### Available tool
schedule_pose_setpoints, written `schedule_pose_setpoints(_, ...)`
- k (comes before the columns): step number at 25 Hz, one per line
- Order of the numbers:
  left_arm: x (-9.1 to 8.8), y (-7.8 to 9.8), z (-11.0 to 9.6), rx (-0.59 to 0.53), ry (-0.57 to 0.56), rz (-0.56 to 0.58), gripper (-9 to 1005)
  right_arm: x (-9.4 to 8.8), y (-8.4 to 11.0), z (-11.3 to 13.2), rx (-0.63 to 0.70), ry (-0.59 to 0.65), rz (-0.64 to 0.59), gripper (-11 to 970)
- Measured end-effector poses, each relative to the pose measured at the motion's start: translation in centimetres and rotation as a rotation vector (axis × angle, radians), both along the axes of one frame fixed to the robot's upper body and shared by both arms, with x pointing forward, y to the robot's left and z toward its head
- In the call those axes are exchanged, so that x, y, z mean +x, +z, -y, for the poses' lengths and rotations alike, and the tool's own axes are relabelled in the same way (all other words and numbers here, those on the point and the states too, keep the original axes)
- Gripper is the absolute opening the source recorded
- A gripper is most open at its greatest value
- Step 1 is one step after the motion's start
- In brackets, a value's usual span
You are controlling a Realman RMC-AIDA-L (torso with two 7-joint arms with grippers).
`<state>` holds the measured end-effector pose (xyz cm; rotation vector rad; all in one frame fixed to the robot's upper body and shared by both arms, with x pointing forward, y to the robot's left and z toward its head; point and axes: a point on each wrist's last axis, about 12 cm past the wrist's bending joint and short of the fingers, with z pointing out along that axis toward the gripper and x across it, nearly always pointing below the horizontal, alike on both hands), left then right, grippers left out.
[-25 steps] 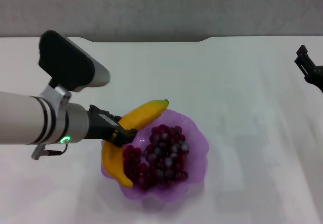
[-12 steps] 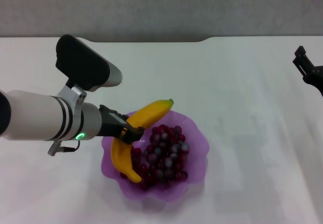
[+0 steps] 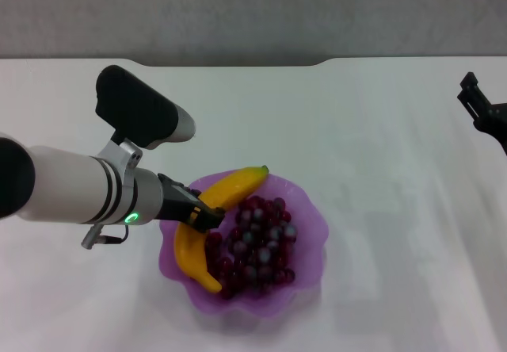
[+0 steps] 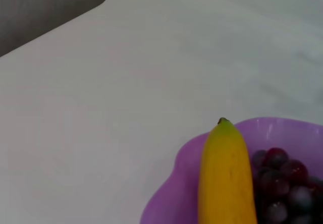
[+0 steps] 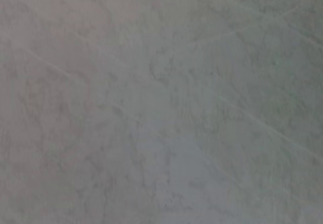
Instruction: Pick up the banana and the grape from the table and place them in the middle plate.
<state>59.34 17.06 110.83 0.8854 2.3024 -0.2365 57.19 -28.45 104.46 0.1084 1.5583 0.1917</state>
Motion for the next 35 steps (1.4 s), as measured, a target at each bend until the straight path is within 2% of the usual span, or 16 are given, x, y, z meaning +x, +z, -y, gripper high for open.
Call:
schedule_pose_setpoints(14,0.2,-0.1,0.0,-0.010,0.030,-0.013,551,0.0,0.0,0.0,-0.003,0.000,-0.002,891)
schedule_pose_setpoints(19,0.3,0.3,0.2,-0.019,0.027,0.002,720,0.0,0.0,0.0,-0.003,0.000,-0.002,891)
schedule_pose_setpoints(23,0.6,0.5,0.0,-0.049,0.048,0.055,886,0.0,0.0,0.1,-0.004,0.000,-0.001,891)
schedule_pose_setpoints(28,1.6,1.5,-1.6,-0.163,0.159,0.192,885,-0.1,0.0,0.1,-0.004,-0.002,0.001,891)
schedule_pose_setpoints(29,1.6,1.5,-1.6,-0.163,0.159,0.192,885,-0.1,0.0,0.2,-0.004,-0.002,0.002,891)
schedule_pose_setpoints(35,2.5,2.1,-3.7,-0.227,0.273,0.373,884,0.0,0.0,0.1,-0.005,0.001,0.005,891)
